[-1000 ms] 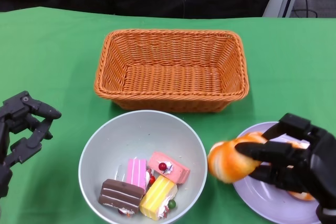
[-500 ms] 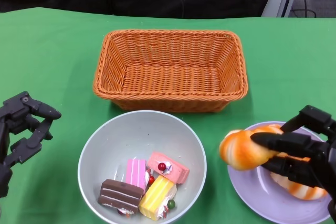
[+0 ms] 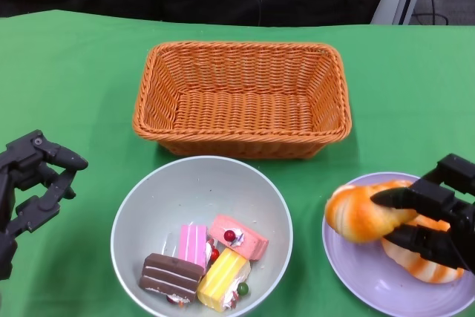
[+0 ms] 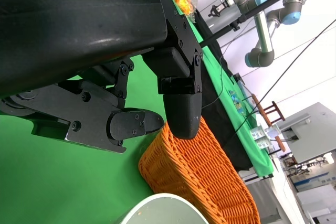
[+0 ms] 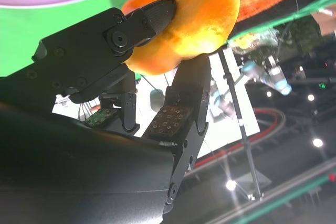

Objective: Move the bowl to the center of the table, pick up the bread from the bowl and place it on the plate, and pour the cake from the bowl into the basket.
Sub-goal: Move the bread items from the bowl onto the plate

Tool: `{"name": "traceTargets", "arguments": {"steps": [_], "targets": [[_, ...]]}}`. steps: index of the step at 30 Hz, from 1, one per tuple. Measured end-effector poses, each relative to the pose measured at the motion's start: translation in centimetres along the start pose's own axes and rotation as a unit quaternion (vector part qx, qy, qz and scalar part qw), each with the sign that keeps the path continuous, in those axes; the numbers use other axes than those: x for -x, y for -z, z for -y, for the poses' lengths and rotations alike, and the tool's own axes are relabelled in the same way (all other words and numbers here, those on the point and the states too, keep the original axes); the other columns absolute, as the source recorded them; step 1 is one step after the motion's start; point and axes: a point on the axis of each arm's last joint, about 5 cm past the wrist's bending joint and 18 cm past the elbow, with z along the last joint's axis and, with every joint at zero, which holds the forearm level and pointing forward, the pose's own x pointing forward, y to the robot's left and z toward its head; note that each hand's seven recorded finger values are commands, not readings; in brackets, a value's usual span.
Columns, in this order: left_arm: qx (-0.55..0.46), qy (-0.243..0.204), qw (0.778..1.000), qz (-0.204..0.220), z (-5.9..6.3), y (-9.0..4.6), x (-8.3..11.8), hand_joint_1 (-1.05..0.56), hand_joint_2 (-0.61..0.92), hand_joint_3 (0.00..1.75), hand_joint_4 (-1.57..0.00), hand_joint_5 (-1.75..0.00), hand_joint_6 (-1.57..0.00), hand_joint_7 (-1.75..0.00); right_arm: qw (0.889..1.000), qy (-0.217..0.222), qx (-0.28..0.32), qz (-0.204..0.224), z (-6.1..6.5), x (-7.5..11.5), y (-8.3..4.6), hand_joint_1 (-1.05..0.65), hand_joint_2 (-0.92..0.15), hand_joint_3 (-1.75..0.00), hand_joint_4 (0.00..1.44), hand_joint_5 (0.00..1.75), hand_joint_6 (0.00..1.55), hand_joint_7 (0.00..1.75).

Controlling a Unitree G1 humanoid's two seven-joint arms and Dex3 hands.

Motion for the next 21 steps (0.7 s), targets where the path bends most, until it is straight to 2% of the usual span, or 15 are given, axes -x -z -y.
{"name": "traceTargets", "arguments": {"steps": [6,11,16,19,20,21], "targets": [[-0.001,0.0,1.0,0.004,0.0,0.0,0.0,-0.05,0.91,0.46,-0.73,-1.53,-0.73,-1.18,0.999,-0.034,0.002,0.001,0.1,0.6,0.3,-0.14,-0.8,0.0,0.84,1.11,1.01,0.62],[-0.001,-0.001,1.0,0.004,-0.1,0.0,0.0,-0.05,0.91,0.47,-0.73,-1.54,-0.73,-1.18,0.997,-0.076,-0.001,0.013,-0.3,1.4,0.4,-0.16,-0.79,0.0,0.85,1.08,1.06,0.5],[-0.001,-0.001,1.0,0.005,-0.1,-0.1,0.0,-0.05,0.9,0.48,-0.72,-1.53,-0.73,-1.18,0.996,-0.09,0.002,0.018,-0.4,1.3,0.6,-0.17,-0.79,0.0,0.88,0.91,1.11,0.37],[-0.002,-0.001,1.0,0.005,-0.1,-0.1,0.0,-0.06,0.9,0.48,-0.73,-1.53,-0.73,-1.18,0.995,-0.1,0.013,0.018,-0.4,1.3,0.7,-0.17,-0.8,0.0,0.89,0.87,1.13,0.27],[-0.002,-0.001,1.0,0.005,-0.1,-0.1,0.0,-0.06,0.9,0.48,-0.73,-1.53,-0.73,-1.18,0.994,-0.104,0.021,0.018,-0.3,1.3,0.7,-0.18,-0.8,0.0,0.89,0.76,1.12,0.2],[-0.002,-0.001,1.0,0.005,-0.1,-0.1,0.0,-0.06,0.9,0.48,-0.73,-1.53,-0.73,-1.18,0.993,-0.109,0.03,0.019,-0.3,1.2,0.7,-0.17,-0.8,0.0,0.93,0.57,1.14,0.11]]}}
